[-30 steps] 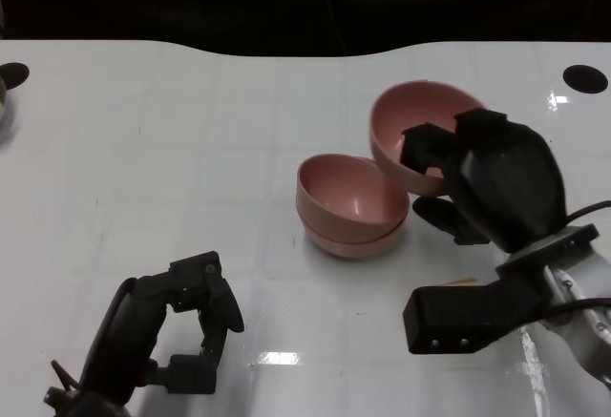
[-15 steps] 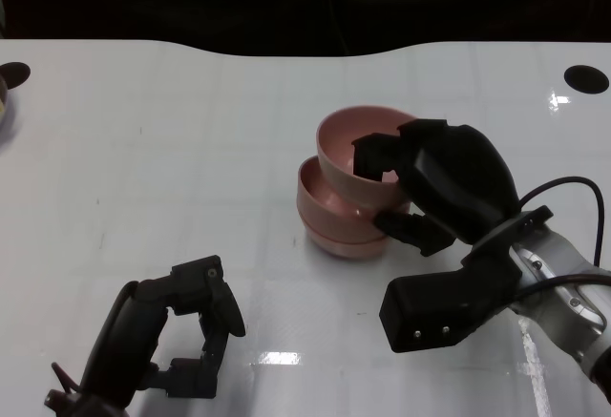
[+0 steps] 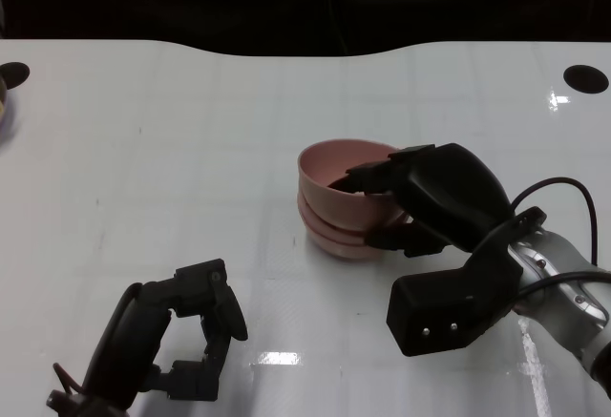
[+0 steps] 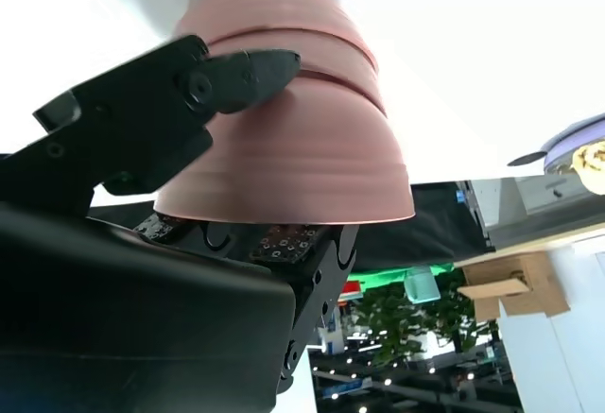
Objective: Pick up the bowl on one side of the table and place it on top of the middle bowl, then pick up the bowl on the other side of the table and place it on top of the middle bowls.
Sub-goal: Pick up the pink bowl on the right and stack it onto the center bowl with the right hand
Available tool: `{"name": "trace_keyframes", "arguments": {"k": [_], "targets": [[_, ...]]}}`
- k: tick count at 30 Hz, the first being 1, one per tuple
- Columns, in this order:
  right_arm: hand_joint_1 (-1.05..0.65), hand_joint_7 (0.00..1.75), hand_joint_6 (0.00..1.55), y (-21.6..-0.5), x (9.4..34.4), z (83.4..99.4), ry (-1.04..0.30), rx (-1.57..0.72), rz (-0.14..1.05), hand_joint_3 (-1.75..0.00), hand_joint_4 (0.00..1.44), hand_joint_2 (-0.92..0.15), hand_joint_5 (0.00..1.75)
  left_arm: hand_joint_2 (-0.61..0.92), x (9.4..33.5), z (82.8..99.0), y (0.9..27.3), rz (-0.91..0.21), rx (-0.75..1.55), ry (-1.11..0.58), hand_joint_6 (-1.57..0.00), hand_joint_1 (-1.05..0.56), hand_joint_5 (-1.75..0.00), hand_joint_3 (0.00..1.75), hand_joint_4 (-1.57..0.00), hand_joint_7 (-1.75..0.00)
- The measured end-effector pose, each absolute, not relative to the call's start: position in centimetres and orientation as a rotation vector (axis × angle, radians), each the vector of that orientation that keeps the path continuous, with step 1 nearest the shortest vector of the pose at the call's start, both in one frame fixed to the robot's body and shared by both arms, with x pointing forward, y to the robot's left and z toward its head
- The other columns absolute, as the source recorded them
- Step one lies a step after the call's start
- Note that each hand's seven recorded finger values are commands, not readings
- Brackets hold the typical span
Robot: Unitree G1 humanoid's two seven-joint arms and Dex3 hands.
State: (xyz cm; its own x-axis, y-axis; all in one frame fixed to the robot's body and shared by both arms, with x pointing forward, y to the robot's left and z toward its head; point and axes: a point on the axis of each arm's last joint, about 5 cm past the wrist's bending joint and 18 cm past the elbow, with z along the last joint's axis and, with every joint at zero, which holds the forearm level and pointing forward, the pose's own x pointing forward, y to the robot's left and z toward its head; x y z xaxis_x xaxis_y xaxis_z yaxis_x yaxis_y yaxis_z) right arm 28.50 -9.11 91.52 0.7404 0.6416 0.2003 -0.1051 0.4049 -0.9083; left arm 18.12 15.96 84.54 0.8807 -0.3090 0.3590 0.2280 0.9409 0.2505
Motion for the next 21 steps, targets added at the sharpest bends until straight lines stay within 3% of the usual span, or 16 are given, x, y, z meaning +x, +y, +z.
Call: {"name": "trace_keyframes", "arguments": {"k": [3, 8, 21], "targets": [[-0.63, 0.00, 0.24, -9.4, 28.6, 91.7, -0.548, -1.086, 0.559, -0.29, 0.21, -0.92, 0.05, 0.31, 18.1, 84.5, 16.0, -0.282, 0.205, -0.405, -0.85, 0.00, -1.68, 1.48, -0.92, -1.51], [-0.67, 0.00, 0.21, -9.3, 28.6, 92.0, -0.544, -1.095, 0.577, -0.31, 0.18, -0.92, 0.04, 0.30, 18.1, 84.5, 15.9, -0.282, 0.208, -0.404, -0.85, 0.01, -1.68, 1.49, -0.92, -1.51], [-0.82, 0.00, 0.14, -9.5, 28.2, 92.6, -0.529, -1.132, 0.540, -0.29, 0.12, -0.92, 0.02, 0.31, 18.2, 84.6, 15.9, -0.274, 0.208, -0.407, -0.86, 0.02, -1.68, 1.49, -0.93, -1.50]]}}
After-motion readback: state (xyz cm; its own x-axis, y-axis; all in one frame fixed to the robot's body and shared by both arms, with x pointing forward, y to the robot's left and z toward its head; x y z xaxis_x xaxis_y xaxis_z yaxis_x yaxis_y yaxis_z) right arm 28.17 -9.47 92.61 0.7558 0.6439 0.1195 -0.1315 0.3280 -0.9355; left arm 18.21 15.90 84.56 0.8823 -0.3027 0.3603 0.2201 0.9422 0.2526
